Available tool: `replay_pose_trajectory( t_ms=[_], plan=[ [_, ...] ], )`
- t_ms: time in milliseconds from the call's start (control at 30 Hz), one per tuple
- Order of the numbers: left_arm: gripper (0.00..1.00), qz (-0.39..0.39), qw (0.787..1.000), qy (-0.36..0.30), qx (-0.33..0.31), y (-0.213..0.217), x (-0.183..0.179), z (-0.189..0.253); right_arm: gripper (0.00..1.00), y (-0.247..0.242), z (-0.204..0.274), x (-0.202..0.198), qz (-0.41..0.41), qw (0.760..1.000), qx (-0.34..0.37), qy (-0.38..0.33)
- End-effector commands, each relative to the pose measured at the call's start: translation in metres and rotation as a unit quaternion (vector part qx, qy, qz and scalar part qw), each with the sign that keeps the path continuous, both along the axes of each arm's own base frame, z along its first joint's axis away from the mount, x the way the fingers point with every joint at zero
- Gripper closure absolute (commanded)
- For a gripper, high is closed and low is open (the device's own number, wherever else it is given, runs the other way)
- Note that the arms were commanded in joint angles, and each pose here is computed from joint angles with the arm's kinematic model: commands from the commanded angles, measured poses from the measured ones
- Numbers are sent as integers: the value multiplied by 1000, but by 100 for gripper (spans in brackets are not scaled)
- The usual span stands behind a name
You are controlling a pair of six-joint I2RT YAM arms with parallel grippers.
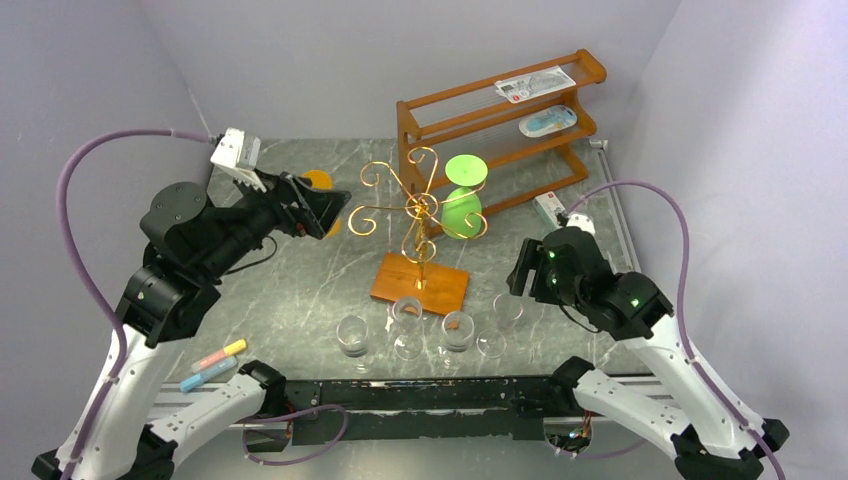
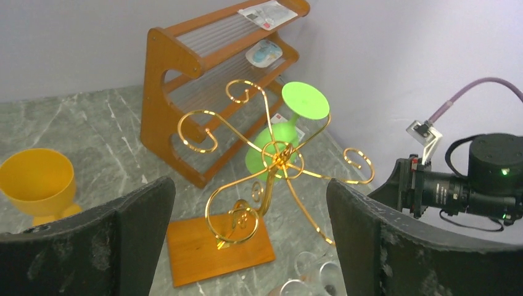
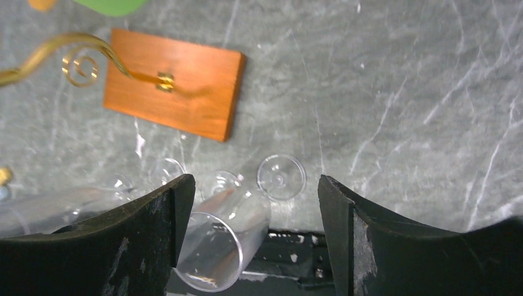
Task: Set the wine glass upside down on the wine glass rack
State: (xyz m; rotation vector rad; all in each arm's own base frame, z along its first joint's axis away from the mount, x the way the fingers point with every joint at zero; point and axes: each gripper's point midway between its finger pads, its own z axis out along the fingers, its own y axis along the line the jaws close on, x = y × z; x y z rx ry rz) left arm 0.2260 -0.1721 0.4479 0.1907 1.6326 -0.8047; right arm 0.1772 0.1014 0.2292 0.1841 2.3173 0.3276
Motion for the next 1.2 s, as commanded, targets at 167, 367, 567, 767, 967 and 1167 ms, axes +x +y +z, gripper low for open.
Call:
replay_pose_trajectory(
  t_ms=[167, 367, 567, 767, 967, 1167],
  plan=[
    [3, 32, 998, -6, 52, 21, -4, -31, 28, 0, -24, -37, 64, 993, -28, 91],
    [3, 30, 998, -4, 59, 16, 3, -40, 31, -1, -24, -45, 78, 992, -27, 100],
    [3, 40, 997, 6, 65, 16, 10, -47, 30, -4, -6, -27, 42, 998, -18, 52],
    [4, 47, 997, 14, 61, 15, 16, -49, 29, 1, 8, -14, 33, 999, -9, 20],
    [3, 50, 997, 19, 50, 14, 17, -48, 57, -8, 8, -27, 37, 998, -27, 51],
    [4, 43, 998, 17, 40, 10, 17, -45, 50, 4, -5, -51, 107, 991, -4, 77]
  ],
)
